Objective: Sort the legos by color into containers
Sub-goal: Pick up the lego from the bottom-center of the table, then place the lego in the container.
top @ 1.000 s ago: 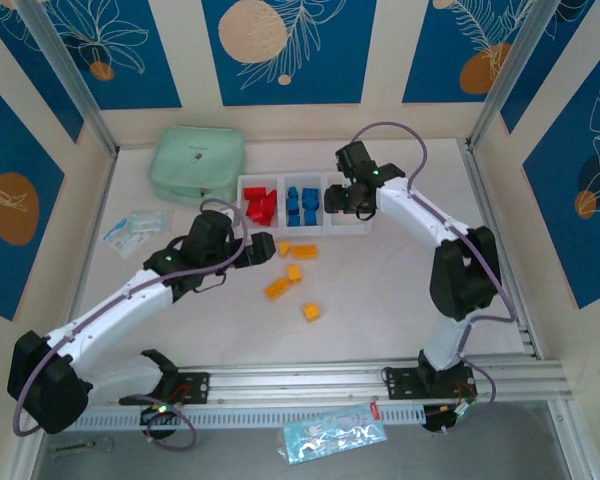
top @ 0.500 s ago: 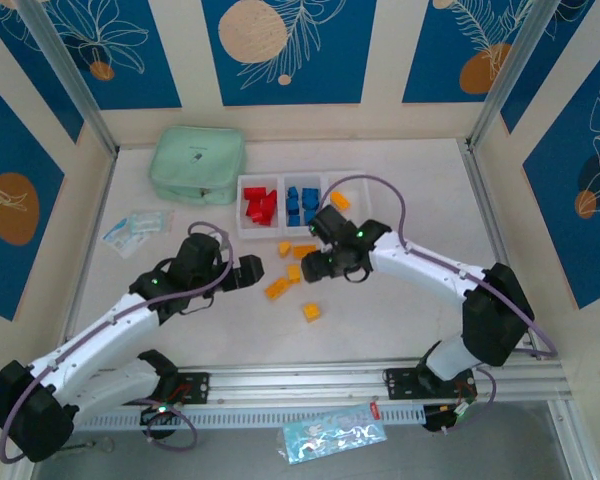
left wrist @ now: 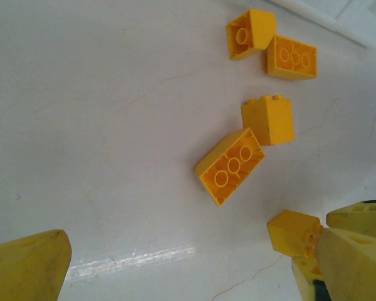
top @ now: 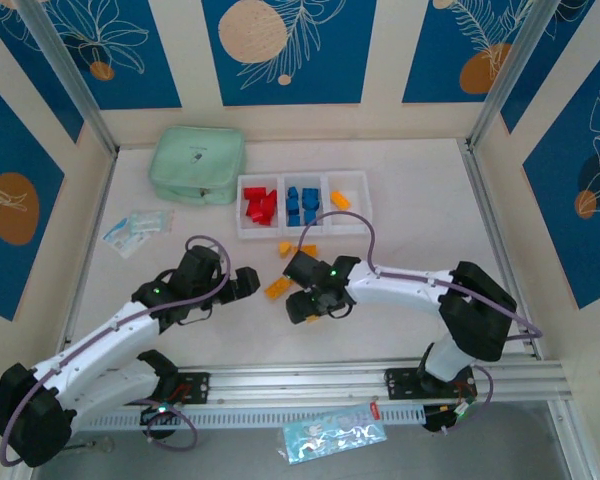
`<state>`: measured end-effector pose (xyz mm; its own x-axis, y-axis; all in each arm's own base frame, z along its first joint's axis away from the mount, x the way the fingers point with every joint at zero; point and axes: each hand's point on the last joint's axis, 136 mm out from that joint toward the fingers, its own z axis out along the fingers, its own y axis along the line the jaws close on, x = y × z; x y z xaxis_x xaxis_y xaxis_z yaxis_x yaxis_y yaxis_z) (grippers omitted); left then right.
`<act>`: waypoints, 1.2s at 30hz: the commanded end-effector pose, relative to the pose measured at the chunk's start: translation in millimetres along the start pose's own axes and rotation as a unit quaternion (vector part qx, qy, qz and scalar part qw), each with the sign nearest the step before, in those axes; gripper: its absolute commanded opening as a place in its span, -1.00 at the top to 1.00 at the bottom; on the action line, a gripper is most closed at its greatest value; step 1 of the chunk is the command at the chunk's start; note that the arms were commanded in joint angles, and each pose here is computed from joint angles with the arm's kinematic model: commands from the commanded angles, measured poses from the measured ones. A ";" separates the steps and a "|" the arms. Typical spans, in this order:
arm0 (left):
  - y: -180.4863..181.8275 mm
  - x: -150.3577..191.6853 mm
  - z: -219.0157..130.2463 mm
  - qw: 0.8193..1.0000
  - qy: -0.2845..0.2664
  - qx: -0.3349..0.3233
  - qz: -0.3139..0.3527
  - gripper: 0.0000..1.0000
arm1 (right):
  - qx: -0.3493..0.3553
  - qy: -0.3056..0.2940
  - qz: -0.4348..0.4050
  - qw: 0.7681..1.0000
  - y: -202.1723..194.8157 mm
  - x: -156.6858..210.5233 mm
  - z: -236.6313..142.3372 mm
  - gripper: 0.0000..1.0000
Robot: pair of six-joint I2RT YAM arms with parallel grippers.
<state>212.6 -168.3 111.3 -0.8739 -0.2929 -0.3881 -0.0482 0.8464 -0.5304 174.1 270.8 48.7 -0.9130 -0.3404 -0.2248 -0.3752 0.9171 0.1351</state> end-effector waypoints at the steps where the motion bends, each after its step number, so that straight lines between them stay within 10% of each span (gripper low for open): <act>1: 5.0 -2.6 -1.0 1.000 -0.010 -0.005 -0.014 -0.99 | 0.016 0.005 0.014 1.000 -5.1 2.0 10.7 -0.48; 23: -7.7 -10.0 -1.5 1.000 -0.010 0.007 -0.003 -0.99 | 0.002 -0.003 0.015 1.000 -9.9 -5.8 8.6 0.43; 36: -34.9 -22.2 -3.2 0.999 -0.007 0.042 0.018 -0.99 | -0.017 -0.081 0.070 0.994 -52.0 -64.7 -54.5 0.47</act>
<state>220.7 -178.3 119.4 -0.8800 -0.2772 -0.3858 -0.0289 0.8418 -0.5389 231.2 239.6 83.9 -0.9322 -0.1765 -0.3161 -0.2443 0.9510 0.1896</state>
